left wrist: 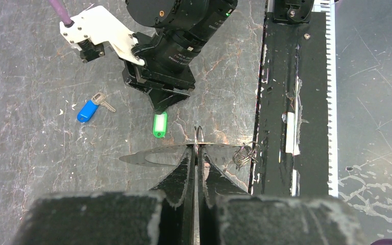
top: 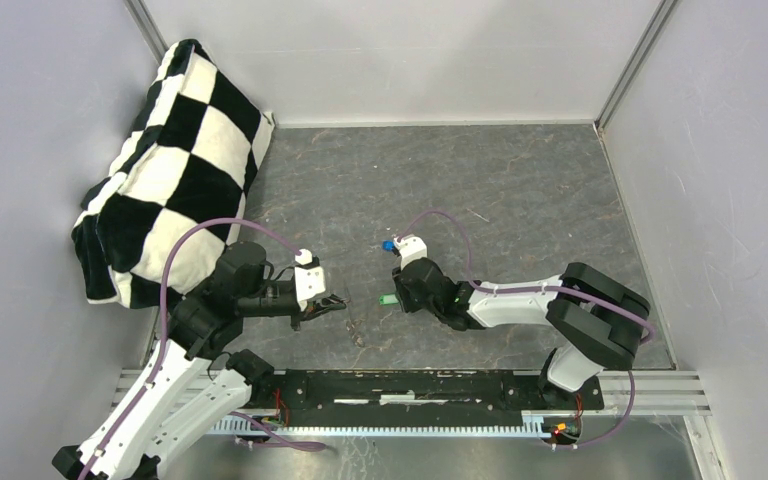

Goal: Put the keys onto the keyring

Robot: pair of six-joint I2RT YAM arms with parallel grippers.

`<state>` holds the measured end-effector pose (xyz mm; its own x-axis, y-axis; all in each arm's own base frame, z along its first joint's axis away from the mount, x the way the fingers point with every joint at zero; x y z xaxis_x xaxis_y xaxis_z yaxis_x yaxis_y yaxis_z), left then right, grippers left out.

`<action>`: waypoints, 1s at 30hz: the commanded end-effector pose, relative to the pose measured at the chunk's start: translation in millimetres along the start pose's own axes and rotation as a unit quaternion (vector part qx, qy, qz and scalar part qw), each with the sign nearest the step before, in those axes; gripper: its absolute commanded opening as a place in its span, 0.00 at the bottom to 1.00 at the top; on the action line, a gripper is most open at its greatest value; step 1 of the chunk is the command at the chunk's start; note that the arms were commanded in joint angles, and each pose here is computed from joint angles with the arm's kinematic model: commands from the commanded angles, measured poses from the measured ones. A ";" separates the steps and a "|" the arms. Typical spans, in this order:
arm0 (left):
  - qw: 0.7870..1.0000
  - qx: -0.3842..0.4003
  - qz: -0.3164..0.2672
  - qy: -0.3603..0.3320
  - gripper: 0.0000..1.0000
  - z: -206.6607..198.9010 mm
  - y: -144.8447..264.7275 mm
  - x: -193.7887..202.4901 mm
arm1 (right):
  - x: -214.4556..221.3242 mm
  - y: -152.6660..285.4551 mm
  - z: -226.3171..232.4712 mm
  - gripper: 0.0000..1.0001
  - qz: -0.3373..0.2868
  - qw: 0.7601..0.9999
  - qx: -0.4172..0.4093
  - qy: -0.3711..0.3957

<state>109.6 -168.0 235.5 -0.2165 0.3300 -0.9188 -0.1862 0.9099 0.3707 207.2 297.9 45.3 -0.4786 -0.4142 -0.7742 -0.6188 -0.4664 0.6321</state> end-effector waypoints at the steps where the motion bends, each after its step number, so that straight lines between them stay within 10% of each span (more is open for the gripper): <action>1: 0.999 -0.002 -0.031 -0.019 0.02 -2.9 5.4 -21.1 | -11.8 -3.7 0.2 0.30 -0.025 1.000 -0.006 0.008; 12: 0.999 -0.003 -0.033 -0.019 0.02 -2.9 6.2 -23.1 | -4.2 -6.1 -3.1 0.22 -0.016 1.000 -0.006 0.010; 19: 0.999 -0.006 -0.032 -0.016 0.02 -2.1 6.0 -22.5 | -9.8 0.2 -1.7 0.00 -0.032 0.999 -0.017 0.010; 30: 0.999 -0.010 -0.032 -0.004 0.02 -0.2 3.9 -21.0 | -30.8 41.7 -3.0 0.00 -0.139 0.987 -0.066 0.038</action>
<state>109.5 -167.8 235.7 -0.2221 0.3277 -0.9183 -0.1899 0.9093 0.3704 197.3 285.6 75.3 -0.3335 -0.3656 -0.8690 -0.6254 -0.6039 0.4941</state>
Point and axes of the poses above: each gripper's point midway between its finger pads, its own y axis back along the fingers, its own z axis along the line the jaws close on, x = y × z, the point moved 3 cm from there along y, back along the fingers, and after that the axes turned 14 degrees about y, right-handed, at the moved point
